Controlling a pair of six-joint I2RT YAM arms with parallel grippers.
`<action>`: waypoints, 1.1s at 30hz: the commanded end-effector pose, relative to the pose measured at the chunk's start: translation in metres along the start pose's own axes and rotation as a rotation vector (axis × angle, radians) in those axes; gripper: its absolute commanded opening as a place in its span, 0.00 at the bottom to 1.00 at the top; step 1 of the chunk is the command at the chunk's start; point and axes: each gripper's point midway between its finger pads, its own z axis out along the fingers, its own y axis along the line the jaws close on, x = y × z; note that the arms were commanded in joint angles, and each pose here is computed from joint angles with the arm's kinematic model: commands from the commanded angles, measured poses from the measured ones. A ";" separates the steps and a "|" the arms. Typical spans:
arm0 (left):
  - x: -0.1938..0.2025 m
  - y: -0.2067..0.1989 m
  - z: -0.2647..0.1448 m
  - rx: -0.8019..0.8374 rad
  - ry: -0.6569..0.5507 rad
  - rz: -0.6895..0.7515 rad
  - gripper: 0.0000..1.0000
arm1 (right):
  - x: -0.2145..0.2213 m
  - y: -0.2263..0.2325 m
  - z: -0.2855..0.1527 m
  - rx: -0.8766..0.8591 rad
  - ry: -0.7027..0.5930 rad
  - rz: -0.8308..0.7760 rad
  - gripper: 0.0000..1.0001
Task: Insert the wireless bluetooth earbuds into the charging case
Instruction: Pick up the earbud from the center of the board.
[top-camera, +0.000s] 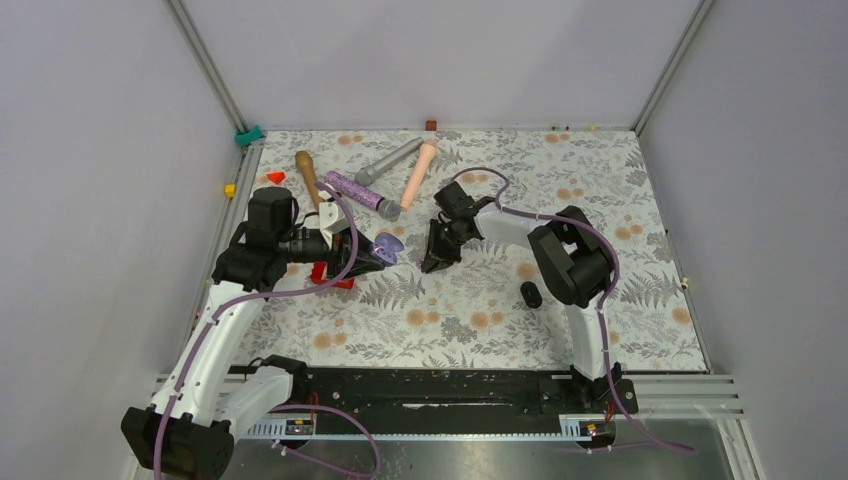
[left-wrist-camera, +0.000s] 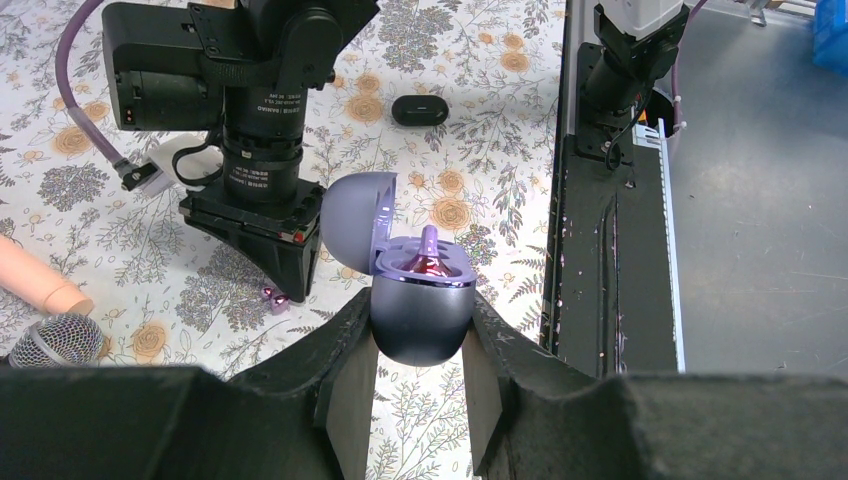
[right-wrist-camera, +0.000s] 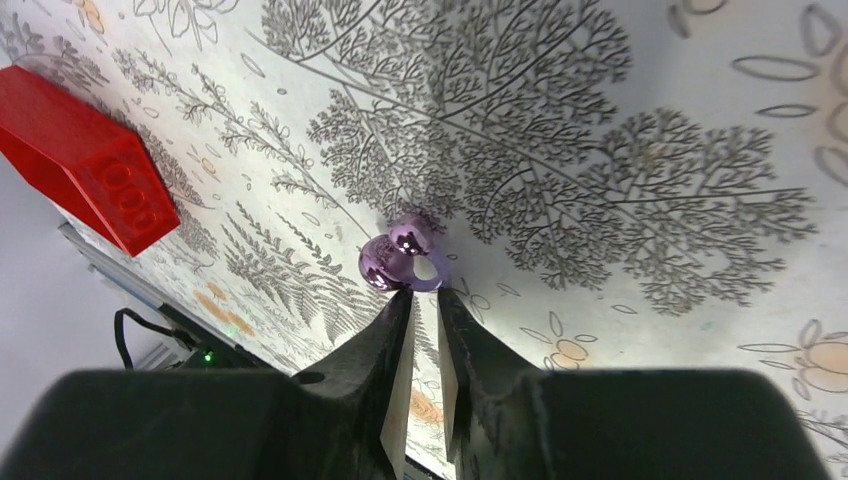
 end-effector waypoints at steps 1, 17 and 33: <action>-0.009 -0.002 -0.001 0.024 -0.036 0.059 0.19 | -0.023 -0.019 -0.005 0.072 -0.062 0.011 0.22; -0.008 -0.003 0.000 0.026 -0.035 0.060 0.19 | -0.031 -0.006 0.002 -0.062 0.015 0.025 0.21; -0.007 -0.002 0.000 0.024 -0.034 0.063 0.19 | -0.031 0.005 0.007 -0.114 0.052 0.029 0.21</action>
